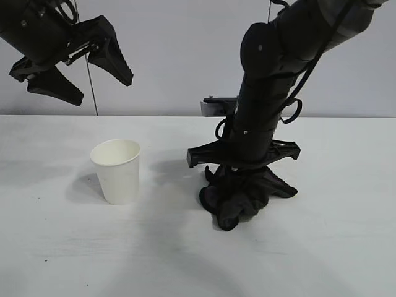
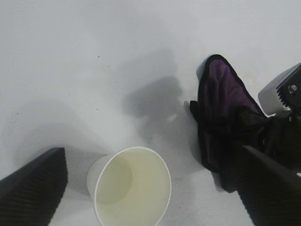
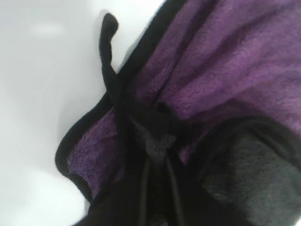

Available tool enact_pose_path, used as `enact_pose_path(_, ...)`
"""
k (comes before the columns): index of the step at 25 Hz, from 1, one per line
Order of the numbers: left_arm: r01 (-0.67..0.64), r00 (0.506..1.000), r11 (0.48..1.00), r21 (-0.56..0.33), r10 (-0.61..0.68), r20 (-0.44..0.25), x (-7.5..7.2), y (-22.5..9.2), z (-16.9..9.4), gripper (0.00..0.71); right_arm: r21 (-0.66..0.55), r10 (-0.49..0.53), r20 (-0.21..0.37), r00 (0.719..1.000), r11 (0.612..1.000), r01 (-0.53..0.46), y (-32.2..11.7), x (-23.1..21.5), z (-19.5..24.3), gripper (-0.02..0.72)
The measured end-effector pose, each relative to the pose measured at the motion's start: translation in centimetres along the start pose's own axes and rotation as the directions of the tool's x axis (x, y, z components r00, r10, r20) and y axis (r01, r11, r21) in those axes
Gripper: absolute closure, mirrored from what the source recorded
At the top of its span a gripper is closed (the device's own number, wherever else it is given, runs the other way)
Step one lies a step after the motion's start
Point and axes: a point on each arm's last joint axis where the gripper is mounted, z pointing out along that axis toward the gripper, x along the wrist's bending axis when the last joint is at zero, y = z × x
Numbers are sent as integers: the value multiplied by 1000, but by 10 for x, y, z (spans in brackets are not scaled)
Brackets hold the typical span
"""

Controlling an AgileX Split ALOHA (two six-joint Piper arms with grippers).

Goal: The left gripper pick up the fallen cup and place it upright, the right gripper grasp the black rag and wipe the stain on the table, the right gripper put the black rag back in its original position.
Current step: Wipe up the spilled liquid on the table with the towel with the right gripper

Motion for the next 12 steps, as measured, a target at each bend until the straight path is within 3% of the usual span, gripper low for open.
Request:
enact_pose_path(7,0,1000,1000,0,0,0,0,0,0,17,-59,101,-9,995,993,-101,6,-7,1,672)
enact_pose_path(12,0,1000,1000,0,0,0,0,0,0,17,-63,199,33,979,978,-197,10,-55,0,672)
